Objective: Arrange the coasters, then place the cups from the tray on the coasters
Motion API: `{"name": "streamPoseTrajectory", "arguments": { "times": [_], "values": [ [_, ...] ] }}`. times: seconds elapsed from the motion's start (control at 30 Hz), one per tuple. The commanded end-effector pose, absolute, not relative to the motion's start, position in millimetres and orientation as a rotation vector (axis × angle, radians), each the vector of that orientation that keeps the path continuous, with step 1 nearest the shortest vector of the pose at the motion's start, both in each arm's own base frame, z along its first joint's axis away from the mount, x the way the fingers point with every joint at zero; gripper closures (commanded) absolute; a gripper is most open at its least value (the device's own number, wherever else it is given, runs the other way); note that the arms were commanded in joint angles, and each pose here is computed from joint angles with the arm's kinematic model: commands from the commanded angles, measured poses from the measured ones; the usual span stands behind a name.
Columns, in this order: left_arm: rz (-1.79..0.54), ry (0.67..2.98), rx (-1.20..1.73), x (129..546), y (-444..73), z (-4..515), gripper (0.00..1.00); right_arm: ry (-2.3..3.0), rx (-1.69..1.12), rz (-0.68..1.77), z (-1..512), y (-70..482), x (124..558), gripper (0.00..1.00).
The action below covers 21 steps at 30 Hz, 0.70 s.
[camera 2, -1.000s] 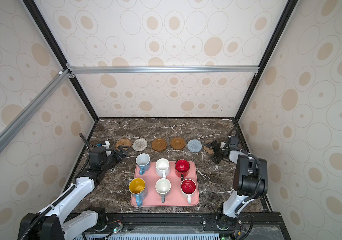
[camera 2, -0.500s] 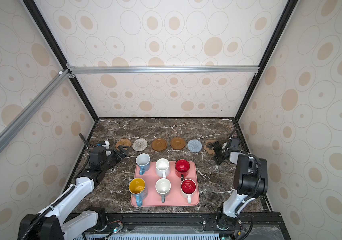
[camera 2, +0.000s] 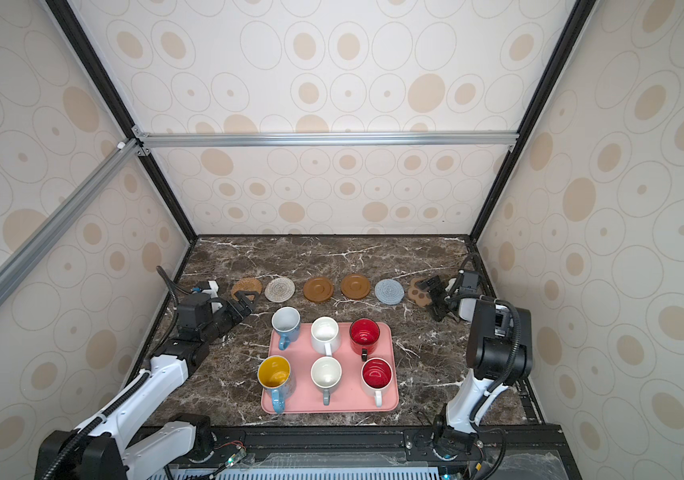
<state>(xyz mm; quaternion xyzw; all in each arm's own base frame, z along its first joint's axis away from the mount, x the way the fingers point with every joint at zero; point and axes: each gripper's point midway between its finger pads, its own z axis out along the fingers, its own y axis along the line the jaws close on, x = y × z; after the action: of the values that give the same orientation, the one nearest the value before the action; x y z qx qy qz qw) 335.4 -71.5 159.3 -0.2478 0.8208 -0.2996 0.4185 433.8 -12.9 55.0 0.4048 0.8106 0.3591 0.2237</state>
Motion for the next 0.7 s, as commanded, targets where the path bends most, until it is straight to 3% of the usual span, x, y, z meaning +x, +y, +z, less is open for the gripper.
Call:
{"name": "streamPoseTrajectory", "arguments": {
  "times": [0.0,0.3,0.67],
  "values": [
    [-0.743,2.010,-0.617,341.7,-67.1,181.0,0.00,2.258,1.173,0.979,44.6,-15.2,426.3,0.00],
    [-0.714,2.007,-0.602,347.4,-65.0,185.7,0.00,2.259,1.051,0.978,88.9,-9.2,414.6,0.00],
    [-0.643,2.029,-0.516,367.3,-65.4,192.2,0.00,2.340,0.848,0.783,136.0,-11.7,375.3,0.00]
  ]
}}
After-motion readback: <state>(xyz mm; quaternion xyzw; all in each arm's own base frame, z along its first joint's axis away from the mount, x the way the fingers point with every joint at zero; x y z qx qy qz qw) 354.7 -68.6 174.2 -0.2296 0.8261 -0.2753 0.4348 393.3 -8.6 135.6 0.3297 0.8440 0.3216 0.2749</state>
